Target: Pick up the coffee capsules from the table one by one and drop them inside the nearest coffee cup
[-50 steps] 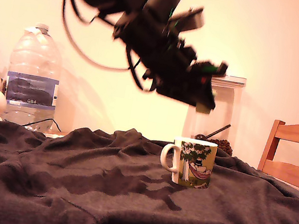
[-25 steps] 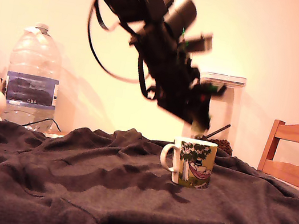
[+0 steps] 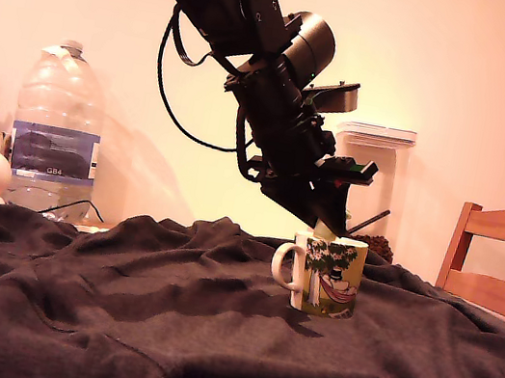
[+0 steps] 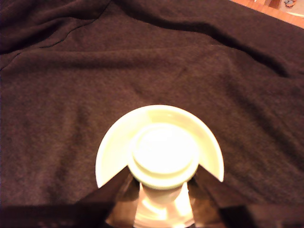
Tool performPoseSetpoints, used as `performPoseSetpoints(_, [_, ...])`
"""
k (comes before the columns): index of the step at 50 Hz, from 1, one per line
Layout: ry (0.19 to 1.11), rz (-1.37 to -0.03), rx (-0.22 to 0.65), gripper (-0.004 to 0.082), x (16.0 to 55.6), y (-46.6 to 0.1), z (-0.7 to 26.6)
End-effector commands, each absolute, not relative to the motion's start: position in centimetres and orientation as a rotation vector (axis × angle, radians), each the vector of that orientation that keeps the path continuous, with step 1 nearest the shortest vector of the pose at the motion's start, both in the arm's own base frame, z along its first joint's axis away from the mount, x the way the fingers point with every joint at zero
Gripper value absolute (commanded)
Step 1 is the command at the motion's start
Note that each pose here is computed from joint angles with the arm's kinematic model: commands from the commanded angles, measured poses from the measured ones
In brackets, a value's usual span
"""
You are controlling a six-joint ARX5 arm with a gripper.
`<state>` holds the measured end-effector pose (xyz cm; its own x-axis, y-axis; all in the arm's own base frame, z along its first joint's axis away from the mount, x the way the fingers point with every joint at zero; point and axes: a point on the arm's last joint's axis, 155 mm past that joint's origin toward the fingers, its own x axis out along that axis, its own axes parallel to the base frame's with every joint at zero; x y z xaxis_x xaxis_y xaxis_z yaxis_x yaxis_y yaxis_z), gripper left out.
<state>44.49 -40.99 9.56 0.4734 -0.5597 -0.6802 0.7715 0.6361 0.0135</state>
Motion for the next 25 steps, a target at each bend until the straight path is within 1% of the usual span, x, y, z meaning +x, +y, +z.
performPoseSetpoints(1, [0.71, -0.832, 0.351, 0.0629, 44.6, -41.0, 8.1])
performPoseSetpoints(12, [0.689, -0.833, 0.344, 0.0614, 44.9, -41.3, 8.5])
performPoseSetpoints(15, [0.683, -0.834, 0.342, 0.057, 45.0, -41.4, 8.6])
performPoseSetpoints(18, [0.674, -0.834, 0.34, 0.0475, 45.1, -41.4, 8.9])
performPoseSetpoints(25, [0.652, -0.836, 0.334, 0.0138, 45.2, -41.6, 9.7])
